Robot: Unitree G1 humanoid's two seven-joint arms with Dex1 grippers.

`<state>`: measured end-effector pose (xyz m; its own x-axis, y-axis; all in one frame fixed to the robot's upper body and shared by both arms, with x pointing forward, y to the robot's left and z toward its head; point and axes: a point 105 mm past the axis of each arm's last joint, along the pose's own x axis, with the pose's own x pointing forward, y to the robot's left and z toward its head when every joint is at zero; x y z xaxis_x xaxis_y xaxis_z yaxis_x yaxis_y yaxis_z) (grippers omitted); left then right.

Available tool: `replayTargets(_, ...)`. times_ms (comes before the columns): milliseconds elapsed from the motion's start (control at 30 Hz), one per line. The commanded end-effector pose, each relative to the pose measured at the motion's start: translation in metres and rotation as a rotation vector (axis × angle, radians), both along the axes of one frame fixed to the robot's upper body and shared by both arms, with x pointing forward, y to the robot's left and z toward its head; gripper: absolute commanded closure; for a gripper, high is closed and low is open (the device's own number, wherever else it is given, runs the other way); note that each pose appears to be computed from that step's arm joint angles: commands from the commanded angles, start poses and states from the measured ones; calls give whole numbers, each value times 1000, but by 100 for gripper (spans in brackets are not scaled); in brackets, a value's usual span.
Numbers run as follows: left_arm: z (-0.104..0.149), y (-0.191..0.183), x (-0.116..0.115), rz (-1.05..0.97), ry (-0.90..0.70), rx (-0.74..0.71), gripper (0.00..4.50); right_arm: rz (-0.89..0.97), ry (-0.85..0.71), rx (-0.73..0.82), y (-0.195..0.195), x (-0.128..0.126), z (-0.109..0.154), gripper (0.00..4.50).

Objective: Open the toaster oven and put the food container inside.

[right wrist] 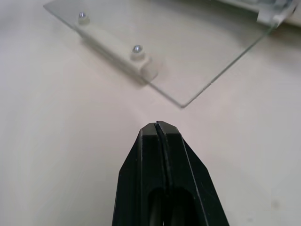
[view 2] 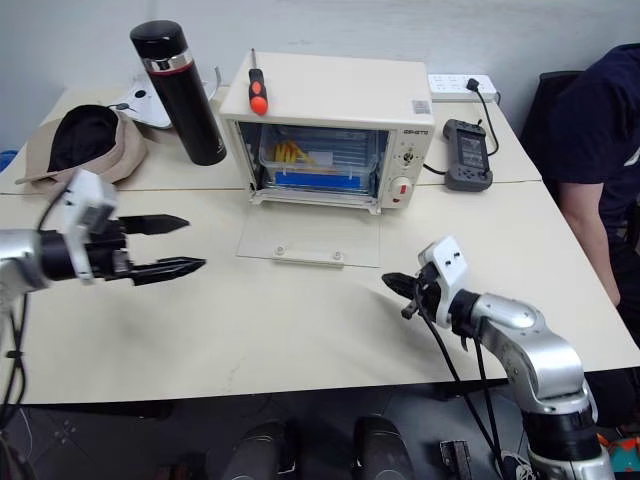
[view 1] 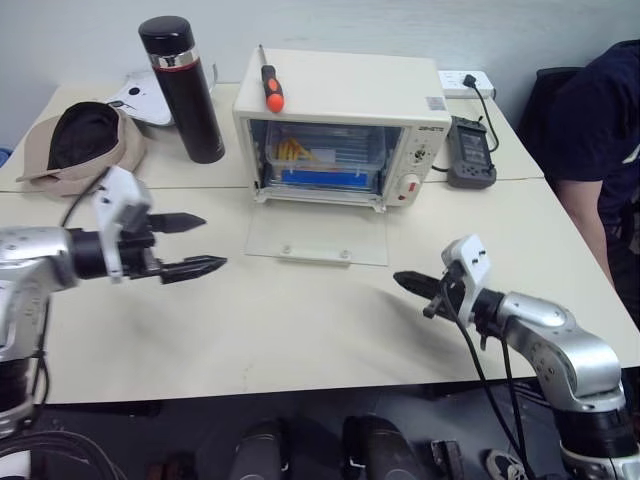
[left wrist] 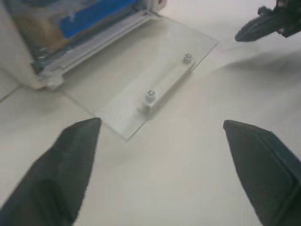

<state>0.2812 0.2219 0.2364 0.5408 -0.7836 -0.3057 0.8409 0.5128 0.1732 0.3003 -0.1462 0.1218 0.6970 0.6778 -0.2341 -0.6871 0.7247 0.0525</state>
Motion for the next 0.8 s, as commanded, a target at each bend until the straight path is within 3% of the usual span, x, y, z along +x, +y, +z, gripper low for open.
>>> replayTargets(33, 15, -11, -9, -77, -38, 35, 6, -58, -23, 30, 6, 9, -4, 450)
replayTargets(233, 23, -22, -2, -93, -87, 44, 6, -64, -52, 62, 23, 32, -3, 450)
replayTargets(400, 27, -19, 3, -91, -81, 7, 6, 14, -166, 187, 25, 37, 61, 450)
replayTargets(533, 27, -8, 6, -57, -84, -1, 0, 105, -244, 98, 7, 30, 103, 362)
replayTargets(800, 62, 10, 7, -5, -174, -62, 0, 67, -257, 28, -51, 25, 154, 89)
